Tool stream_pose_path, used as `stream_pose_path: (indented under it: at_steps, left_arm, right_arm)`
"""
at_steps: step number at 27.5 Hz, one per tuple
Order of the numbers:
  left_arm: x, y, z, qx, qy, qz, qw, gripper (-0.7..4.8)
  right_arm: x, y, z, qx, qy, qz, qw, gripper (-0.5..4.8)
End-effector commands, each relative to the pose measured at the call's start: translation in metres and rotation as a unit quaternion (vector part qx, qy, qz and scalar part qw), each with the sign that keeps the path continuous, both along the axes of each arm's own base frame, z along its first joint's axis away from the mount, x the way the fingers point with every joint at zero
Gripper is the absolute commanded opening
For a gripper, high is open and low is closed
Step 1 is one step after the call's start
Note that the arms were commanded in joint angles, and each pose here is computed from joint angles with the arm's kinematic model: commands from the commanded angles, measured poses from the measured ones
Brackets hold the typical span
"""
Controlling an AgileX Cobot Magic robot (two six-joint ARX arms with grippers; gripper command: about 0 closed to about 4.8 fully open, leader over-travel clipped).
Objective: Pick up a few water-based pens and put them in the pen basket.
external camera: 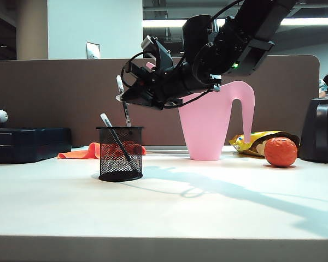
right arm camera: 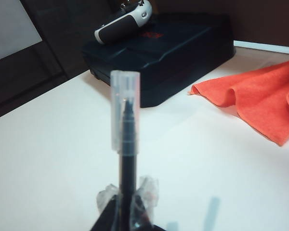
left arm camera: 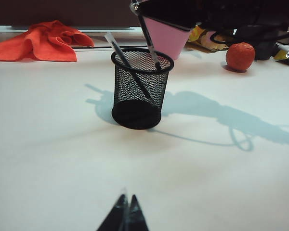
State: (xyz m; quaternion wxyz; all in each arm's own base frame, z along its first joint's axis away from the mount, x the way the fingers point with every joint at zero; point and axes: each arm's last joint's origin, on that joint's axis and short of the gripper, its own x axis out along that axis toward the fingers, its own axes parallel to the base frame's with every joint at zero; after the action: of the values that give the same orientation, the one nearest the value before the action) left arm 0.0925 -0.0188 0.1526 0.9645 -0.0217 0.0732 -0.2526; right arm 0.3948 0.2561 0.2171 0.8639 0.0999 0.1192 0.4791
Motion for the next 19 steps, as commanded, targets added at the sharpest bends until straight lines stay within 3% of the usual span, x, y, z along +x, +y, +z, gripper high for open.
stream_pose_path:
  at_steps: [1,4,8,9,10,15,19]
  left_arm:
    - [0.000,0.000,0.001,0.000,-0.003,-0.002,1.000,-0.04]
    - [0.000,0.000,0.001,0.000,-0.003,-0.002,1.000,-0.04]
    - [0.000,0.000,0.001,0.000,-0.003,-0.002,1.000,-0.04]
    - [0.000,0.000,0.001,0.000,-0.003,-0.002,1.000,-0.04]
    - [0.000,0.000,0.001,0.000,-0.003,-0.002,1.000,-0.04]
    - [0.000,0.000,0.001,0.000,-0.003,-0.002,1.000,-0.04]
    - [0.000,0.000,0.001,0.000,-0.003,-0.002,1.000,-0.04]
  right_arm:
    - [0.000,0.001,0.004,0.002,-0.006,0.000,1.000,0.61]
    - [0.000,0.001,0.004,0.003,-0.006,0.000,1.000,0.93]
    - [-0.001,0.001,0.004,0.004,-0.004,0.003,1.000,0.92]
    - [-0.001,0.001,0.004,0.005,-0.005,0.009,1.000,0.60]
    - [-0.001,0.001,0.006,0.006,-0.006,0.011,1.000,-0.08]
    - [-0.004,-0.009,0.033,0.014,-0.037,-0.012,0.999,-0.03]
    - [-0.010,-0.026,0.062,-0.020,-0.073,-0.063,0.995,-0.03]
